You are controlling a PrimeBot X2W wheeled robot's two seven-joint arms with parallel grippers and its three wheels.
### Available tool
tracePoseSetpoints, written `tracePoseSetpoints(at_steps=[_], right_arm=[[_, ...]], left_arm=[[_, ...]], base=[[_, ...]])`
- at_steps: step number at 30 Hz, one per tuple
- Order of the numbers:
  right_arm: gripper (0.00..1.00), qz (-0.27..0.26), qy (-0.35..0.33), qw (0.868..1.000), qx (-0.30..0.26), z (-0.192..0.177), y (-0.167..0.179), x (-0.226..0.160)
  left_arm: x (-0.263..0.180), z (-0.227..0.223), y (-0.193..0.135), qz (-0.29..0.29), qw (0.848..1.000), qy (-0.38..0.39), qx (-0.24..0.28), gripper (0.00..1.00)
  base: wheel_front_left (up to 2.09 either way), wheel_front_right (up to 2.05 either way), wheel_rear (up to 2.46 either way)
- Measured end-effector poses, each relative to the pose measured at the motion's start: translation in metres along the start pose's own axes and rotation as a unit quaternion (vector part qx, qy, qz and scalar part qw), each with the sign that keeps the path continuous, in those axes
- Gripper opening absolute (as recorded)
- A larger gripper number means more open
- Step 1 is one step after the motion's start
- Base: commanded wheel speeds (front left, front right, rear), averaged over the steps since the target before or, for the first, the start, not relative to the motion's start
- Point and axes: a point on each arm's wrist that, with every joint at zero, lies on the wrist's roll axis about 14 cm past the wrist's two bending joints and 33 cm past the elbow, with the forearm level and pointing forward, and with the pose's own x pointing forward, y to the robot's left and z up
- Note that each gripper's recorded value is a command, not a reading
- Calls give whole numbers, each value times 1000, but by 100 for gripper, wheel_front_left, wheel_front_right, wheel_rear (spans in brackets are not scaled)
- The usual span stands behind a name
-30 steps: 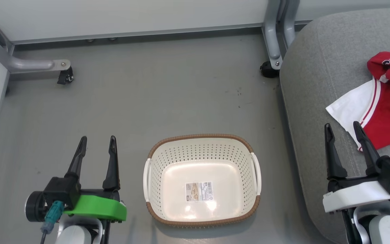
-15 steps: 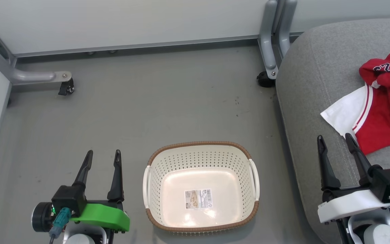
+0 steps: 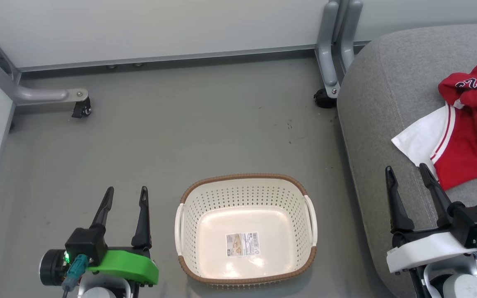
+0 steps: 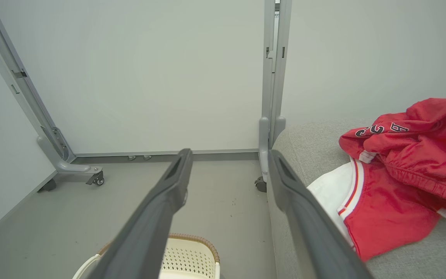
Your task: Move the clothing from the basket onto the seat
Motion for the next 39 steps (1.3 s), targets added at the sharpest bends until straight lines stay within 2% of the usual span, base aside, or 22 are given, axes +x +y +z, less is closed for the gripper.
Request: tracePoseSetpoints(at_steps=[2,3,8,20,39], right_arm=[[100,0,-1,1000,0,1,0,0],[0,0,1,1000,1,-1,0,0],[0,-2,20,1000,14,-14,1,-3],[0,-18,28,991,133,-21,-3,-5],[0,-39,31,957,286,-26,-11,-3]], left_arm=[[-1,-2,0,1,1000,2,-1,100],[-1,-3,0,1,1000,5,-1,0],[-6,-19,1,3,999,33,-5,0],[-8,-19,16,43,992,43,-113,0],[-9,-16,31,77,961,41,-264,0]], base=[[0,0,0],[0,0,0],[0,0,0],[0,0,0],[0,0,0]])
